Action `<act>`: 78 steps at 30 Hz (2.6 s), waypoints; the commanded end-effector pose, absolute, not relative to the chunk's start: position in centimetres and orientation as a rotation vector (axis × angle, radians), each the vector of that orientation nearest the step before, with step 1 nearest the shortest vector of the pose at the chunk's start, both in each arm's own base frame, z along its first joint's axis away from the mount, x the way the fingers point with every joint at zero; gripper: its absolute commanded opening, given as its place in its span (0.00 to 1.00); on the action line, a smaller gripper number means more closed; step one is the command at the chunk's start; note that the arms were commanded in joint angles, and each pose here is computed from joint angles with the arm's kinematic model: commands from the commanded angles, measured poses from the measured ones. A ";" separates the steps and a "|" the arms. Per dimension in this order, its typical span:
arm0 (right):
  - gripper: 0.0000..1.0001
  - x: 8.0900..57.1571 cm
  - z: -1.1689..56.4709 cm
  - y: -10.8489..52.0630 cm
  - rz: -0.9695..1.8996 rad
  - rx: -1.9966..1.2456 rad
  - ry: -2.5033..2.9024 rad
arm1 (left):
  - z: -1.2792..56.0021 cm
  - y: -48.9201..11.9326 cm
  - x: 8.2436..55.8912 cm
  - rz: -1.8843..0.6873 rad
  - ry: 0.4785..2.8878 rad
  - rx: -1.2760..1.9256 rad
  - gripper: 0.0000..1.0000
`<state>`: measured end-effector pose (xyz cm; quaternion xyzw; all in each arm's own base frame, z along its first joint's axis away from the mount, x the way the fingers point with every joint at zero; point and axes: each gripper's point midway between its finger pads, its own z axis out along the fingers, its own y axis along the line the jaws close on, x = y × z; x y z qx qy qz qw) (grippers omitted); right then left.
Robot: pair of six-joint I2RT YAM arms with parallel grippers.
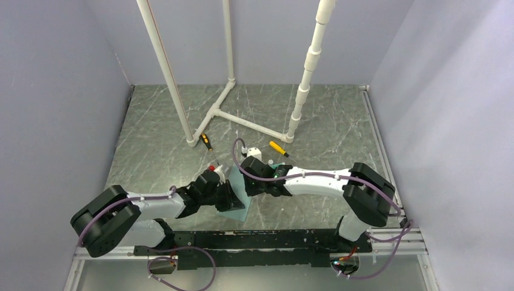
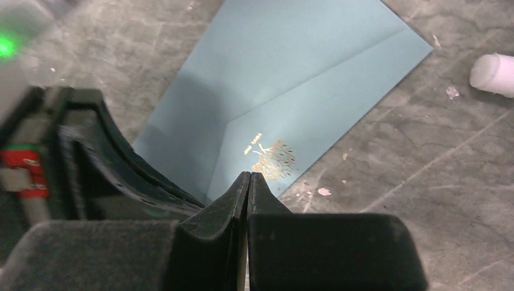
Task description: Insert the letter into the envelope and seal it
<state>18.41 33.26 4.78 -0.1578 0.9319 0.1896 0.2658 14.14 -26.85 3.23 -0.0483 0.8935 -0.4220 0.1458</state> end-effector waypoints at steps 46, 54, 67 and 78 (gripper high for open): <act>0.07 23.0 0.1 34.5 0.219 -0.484 2.505 | -1.8 -21.3 11.0 -0.865 2.666 -0.539 0.02; 0.07 25.2 0.5 33.3 0.161 -0.447 2.492 | -1.0 -21.5 11.2 -0.887 2.648 -0.520 0.02; 0.06 25.4 8.4 36.7 0.488 -0.476 2.422 | 6.0 -24.7 14.4 -1.159 2.366 -0.355 0.02; 0.06 22.3 6.1 36.1 0.517 -0.520 2.510 | 7.2 -24.7 18.8 -1.200 2.304 -0.396 0.02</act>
